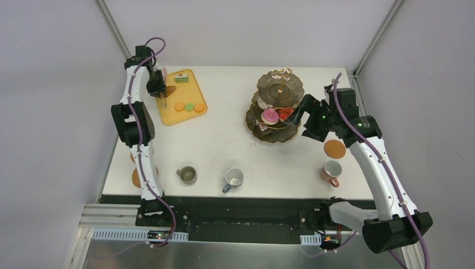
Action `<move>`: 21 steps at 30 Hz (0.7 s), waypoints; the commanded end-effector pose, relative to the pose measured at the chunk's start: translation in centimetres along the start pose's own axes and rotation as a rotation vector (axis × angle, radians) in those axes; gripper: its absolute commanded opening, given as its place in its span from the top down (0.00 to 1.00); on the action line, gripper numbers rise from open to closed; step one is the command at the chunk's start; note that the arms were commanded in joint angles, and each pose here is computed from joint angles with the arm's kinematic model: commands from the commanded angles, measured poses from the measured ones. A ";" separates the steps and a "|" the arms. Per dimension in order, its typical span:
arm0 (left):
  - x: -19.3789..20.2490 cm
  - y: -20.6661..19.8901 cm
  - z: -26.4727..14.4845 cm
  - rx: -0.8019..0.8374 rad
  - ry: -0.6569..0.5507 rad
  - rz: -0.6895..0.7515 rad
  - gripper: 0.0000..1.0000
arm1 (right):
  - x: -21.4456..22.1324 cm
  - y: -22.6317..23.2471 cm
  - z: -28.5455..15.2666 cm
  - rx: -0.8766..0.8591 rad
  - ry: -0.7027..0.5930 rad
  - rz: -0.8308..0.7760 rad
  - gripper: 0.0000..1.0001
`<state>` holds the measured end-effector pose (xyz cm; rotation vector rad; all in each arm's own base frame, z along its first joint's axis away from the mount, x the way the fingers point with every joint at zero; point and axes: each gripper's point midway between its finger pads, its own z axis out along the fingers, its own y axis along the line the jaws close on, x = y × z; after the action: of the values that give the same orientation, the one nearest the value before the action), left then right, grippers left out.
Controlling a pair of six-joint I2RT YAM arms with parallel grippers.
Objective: Serve the afternoon tea
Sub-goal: Adjust the dessert on the tray.
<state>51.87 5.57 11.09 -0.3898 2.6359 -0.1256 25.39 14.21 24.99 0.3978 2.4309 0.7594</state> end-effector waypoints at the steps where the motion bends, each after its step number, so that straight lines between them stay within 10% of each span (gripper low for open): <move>1: -1.3 -0.4 0.6 -0.032 -0.046 -0.013 0.75 | -0.8 0.7 -0.3 -0.014 -0.019 0.006 0.01; 21: 2.4 -3.5 1.5 -0.046 0.048 0.076 0.76 | -0.8 0.6 -0.1 -0.017 -0.019 0.008 0.01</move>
<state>52.39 1.96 6.94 -0.3094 2.7221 -0.0582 25.58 14.28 24.64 0.4078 2.4438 0.7565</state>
